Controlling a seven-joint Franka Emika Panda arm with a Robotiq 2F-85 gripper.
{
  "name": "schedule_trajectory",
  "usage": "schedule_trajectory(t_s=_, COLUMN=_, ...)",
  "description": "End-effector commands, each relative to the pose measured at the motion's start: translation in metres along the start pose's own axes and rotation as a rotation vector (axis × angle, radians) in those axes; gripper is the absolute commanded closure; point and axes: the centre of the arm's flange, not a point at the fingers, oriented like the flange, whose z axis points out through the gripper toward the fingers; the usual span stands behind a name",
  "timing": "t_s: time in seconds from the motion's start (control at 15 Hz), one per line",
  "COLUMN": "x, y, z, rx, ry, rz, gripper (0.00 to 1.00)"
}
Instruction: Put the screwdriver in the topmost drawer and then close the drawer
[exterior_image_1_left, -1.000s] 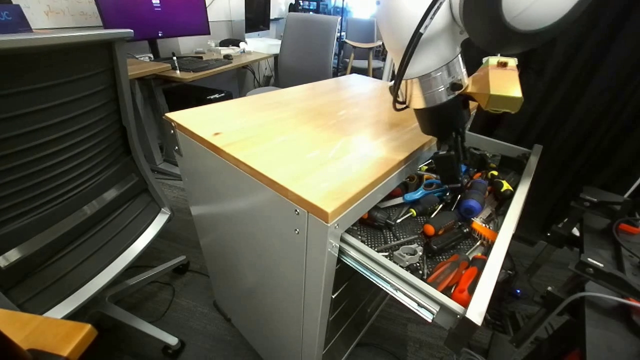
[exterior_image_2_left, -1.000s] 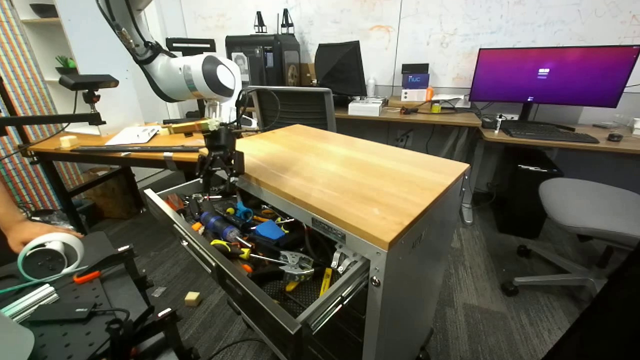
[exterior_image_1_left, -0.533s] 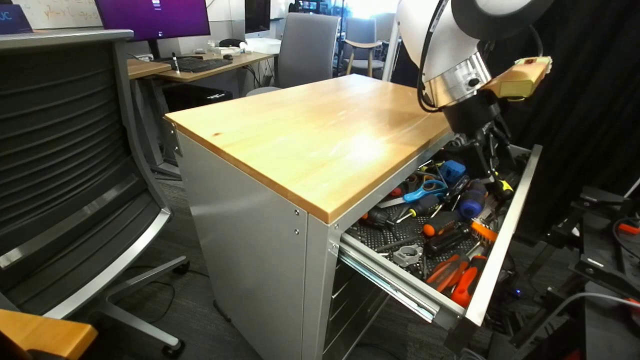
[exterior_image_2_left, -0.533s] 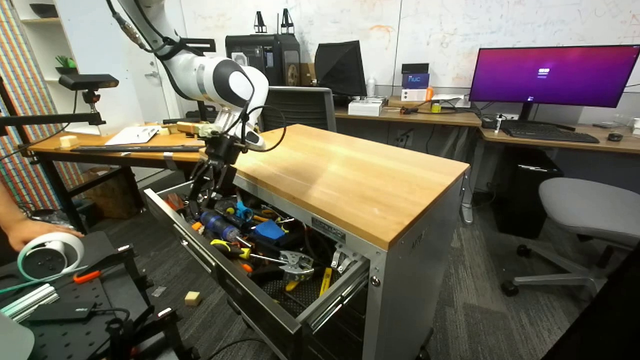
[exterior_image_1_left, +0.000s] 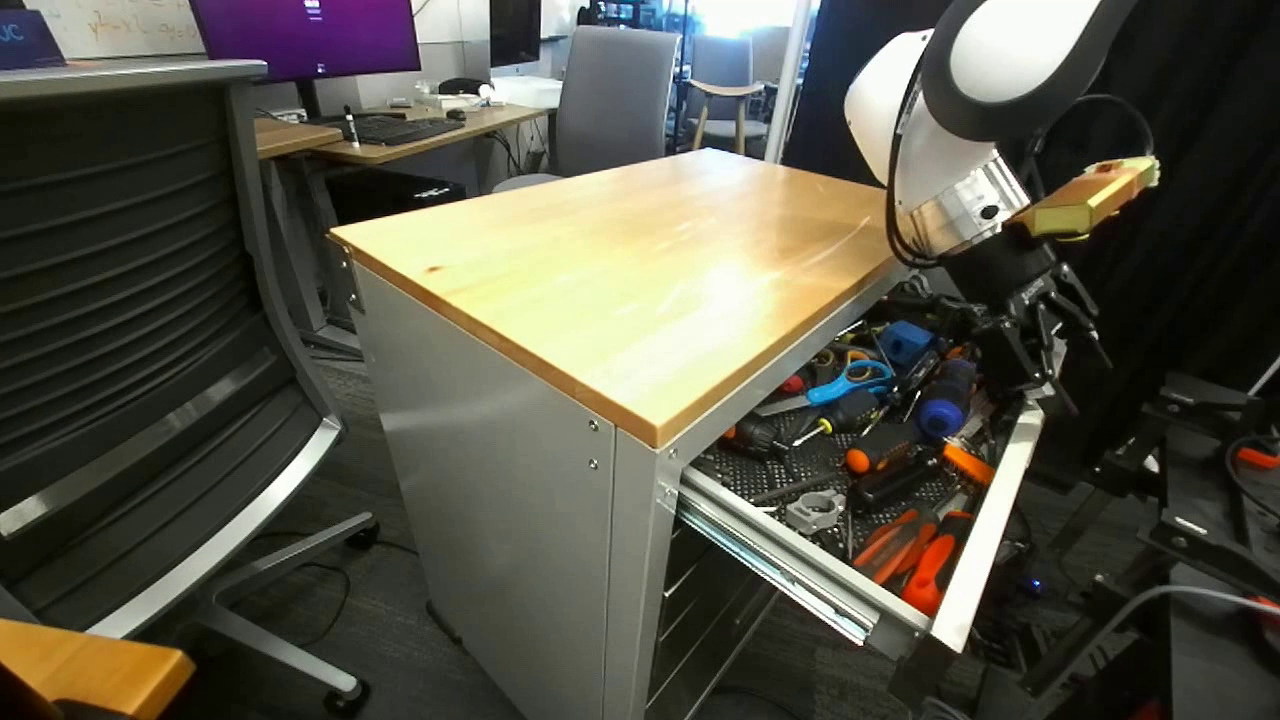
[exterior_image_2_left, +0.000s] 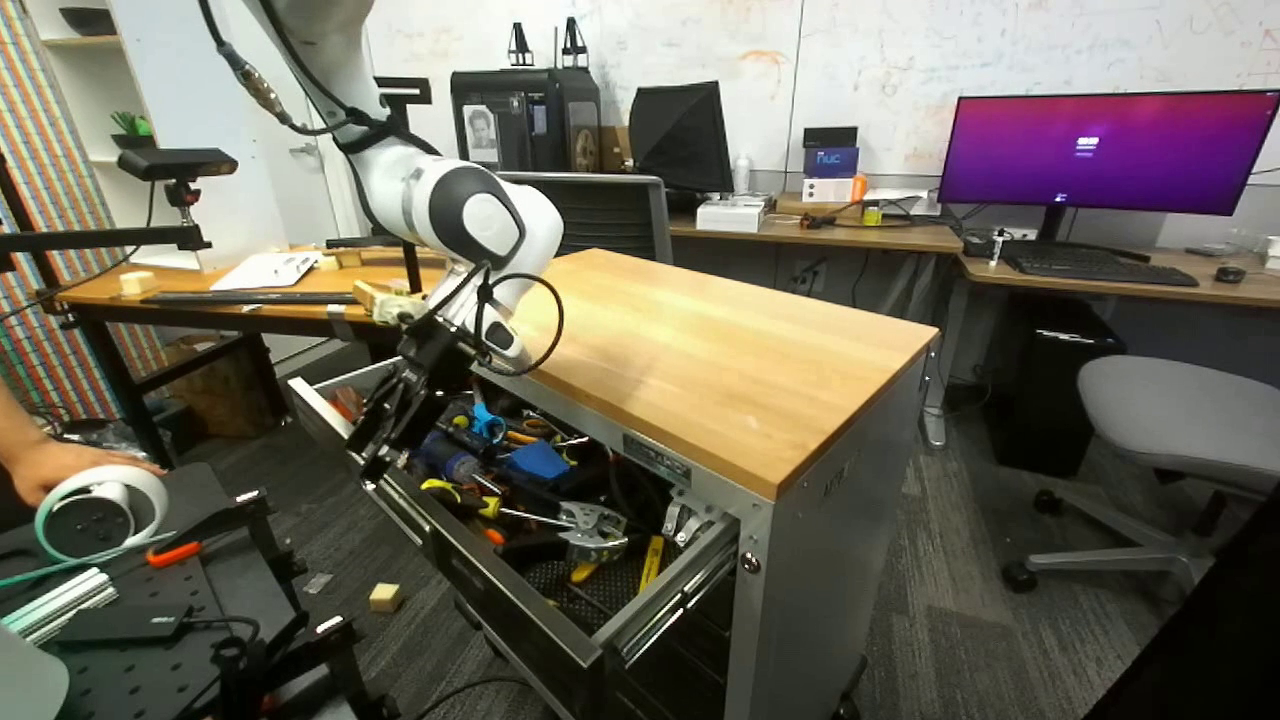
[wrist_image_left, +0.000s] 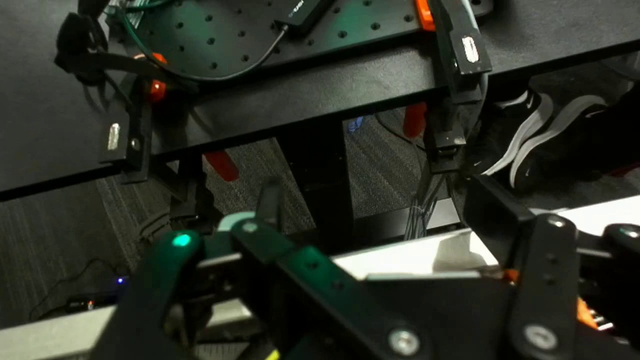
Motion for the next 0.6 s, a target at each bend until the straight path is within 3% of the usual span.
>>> schedule_trajectory(t_s=0.0, x=-0.008, y=0.010, z=0.014, rx=0.044, ry=-0.085, rz=-0.018, gripper=0.42)
schedule_trajectory(t_s=0.2, x=-0.006, y=0.011, z=0.020, rx=0.038, ry=-0.101, rz=-0.018, gripper=0.65)
schedule_trajectory(t_s=0.33, x=-0.003, y=0.007, z=0.020, rx=-0.016, ry=-0.003, rz=0.014, gripper=0.81)
schedule_trajectory(t_s=0.53, x=0.011, y=0.001, z=0.020, rx=-0.074, ry=0.056, rz=0.015, gripper=0.99)
